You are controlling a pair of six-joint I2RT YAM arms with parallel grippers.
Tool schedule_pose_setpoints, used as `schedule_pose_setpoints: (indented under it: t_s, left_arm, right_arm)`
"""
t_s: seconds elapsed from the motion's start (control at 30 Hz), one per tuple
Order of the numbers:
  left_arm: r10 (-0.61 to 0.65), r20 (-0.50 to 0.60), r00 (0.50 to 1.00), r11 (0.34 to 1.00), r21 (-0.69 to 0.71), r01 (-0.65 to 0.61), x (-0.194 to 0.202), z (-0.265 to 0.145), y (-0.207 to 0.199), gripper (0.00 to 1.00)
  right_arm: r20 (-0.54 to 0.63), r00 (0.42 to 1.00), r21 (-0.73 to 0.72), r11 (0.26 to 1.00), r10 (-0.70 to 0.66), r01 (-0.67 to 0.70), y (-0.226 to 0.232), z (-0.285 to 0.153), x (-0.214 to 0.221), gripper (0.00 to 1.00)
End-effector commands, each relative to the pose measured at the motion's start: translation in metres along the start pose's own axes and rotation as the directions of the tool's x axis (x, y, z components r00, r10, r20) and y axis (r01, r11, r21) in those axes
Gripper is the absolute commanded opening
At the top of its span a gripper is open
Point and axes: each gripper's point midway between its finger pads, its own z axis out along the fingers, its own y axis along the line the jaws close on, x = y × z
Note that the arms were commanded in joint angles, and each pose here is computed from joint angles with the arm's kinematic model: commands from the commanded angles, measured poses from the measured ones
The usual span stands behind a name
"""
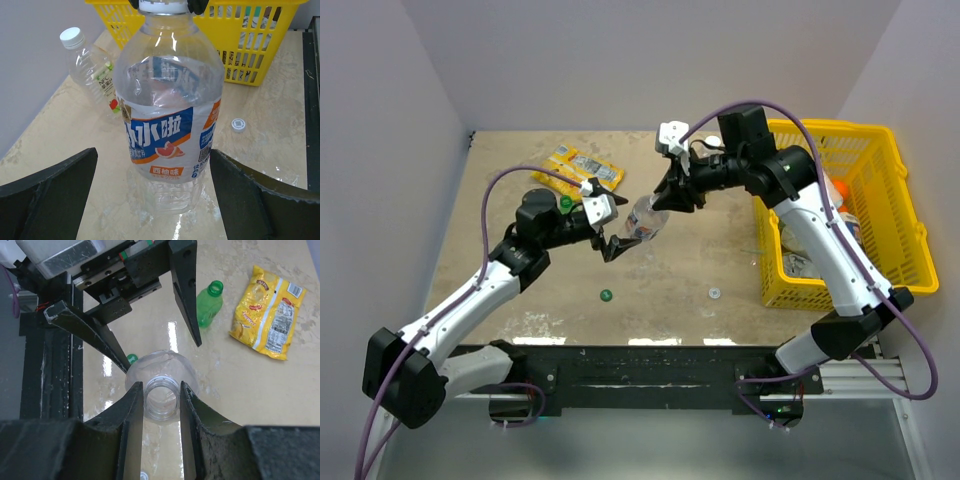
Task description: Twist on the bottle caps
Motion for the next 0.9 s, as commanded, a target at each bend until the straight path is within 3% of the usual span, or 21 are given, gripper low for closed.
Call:
schedule_pose_setpoints:
  t_s: [0.0,0.23,0.37,0.67,0.73,0.77,0.8,0.87]
  left_arm:
    - [0.02,0.061,0.998,0.999,0.033,-0.022,-0.022,0.007,0.0,0.99]
    - [0.009,0.05,0.999,0.998,0.062,-0.012,-0.017,0.006,-0.008,0.99]
    - [0.007,0.045,0.999,0.997,0.072,-0.011,-0.016,0.005,-0.009,0.93]
    - [-0.009,0.044,0.999,0.997,0.077,0.005,-0.015,0.004,-0.012,0.63]
    - [-0.012,0.037,0.999,0.997,0.073,0.009,-0.013,0.003,-0.012,0.59]
    - [-0.012,0.033,0.999,0.997,0.072,0.009,-0.012,0.003,-0.013,0.58]
    - [-0.009,0.031,0.999,0.998,0.068,0.007,-0.011,0.002,-0.013,0.56]
    - [-0.017,0.014,1.0,0.998,0.065,0.016,-0.007,0.0,-0.013,0.52]
  right_arm:
    - [0.098,0.994,-0.023,0.998,-0.057,0.06,0.009,-0.004,-0.03,0.0]
    - [0.141,0.988,0.014,0.998,-0.064,0.062,0.005,-0.006,-0.041,0.0]
    - [0.14,0.989,-0.008,0.999,-0.045,0.047,0.009,-0.003,-0.039,0.0]
    - [0.126,0.992,0.017,1.0,-0.025,0.023,0.003,0.002,-0.032,0.0]
    - [0.125,0.992,0.04,0.999,0.001,-0.006,-0.003,0.003,-0.032,0.08]
    - [0.125,0.992,0.05,0.999,0.009,-0.015,-0.004,0.002,-0.034,0.18]
    - [0.128,0.992,0.061,0.998,0.016,-0.024,-0.007,0.002,-0.036,0.38]
    - [0.154,0.988,0.154,0.987,0.021,-0.045,-0.02,-0.013,-0.055,0.49]
